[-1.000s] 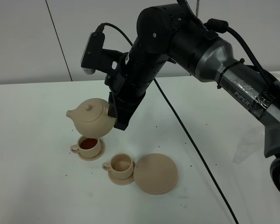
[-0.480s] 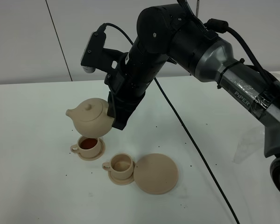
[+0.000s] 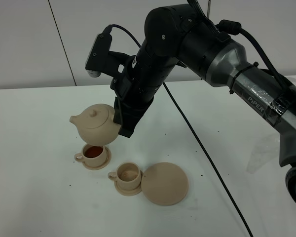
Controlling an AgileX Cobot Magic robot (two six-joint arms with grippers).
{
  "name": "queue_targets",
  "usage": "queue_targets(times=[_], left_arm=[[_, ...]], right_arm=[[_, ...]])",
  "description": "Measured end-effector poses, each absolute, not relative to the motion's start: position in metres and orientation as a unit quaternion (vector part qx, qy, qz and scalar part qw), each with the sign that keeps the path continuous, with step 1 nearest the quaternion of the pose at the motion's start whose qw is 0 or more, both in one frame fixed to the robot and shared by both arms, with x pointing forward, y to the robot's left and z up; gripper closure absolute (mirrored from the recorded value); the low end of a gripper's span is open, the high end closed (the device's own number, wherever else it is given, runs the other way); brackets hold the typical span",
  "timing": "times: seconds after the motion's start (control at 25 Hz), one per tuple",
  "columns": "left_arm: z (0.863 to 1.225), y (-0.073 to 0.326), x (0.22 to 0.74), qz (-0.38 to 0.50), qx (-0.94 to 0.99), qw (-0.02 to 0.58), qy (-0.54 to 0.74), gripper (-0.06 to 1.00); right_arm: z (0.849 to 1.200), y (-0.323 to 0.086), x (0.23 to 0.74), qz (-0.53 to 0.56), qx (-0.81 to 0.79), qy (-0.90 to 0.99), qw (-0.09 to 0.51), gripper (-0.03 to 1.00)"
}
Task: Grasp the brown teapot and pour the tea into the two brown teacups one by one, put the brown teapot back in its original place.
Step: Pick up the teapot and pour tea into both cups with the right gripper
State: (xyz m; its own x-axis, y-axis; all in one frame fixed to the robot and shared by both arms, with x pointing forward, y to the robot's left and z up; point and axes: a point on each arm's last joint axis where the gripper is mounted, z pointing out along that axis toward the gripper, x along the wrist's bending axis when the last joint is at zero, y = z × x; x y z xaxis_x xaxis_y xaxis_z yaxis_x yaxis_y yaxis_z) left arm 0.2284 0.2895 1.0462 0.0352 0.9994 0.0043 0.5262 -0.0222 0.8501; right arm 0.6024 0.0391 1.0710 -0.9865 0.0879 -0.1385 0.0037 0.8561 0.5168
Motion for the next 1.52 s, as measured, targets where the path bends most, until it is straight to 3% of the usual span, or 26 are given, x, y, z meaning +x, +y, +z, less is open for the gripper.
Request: queue_targets(times=[1.04, 1.52], left_arm=[[1.046, 0.290, 0.228, 0.339, 0.629, 0.349, 0.606, 0.70], [1.046, 0.290, 0.228, 0.339, 0.629, 0.349, 0.606, 0.70]], right_arm=[[1.063, 0.045, 0.602, 0.282, 0.031, 0.957, 0.051, 0.87], [1.060, 0.038, 0.608, 0.255, 0.051, 0.963, 0.073, 0.87]])
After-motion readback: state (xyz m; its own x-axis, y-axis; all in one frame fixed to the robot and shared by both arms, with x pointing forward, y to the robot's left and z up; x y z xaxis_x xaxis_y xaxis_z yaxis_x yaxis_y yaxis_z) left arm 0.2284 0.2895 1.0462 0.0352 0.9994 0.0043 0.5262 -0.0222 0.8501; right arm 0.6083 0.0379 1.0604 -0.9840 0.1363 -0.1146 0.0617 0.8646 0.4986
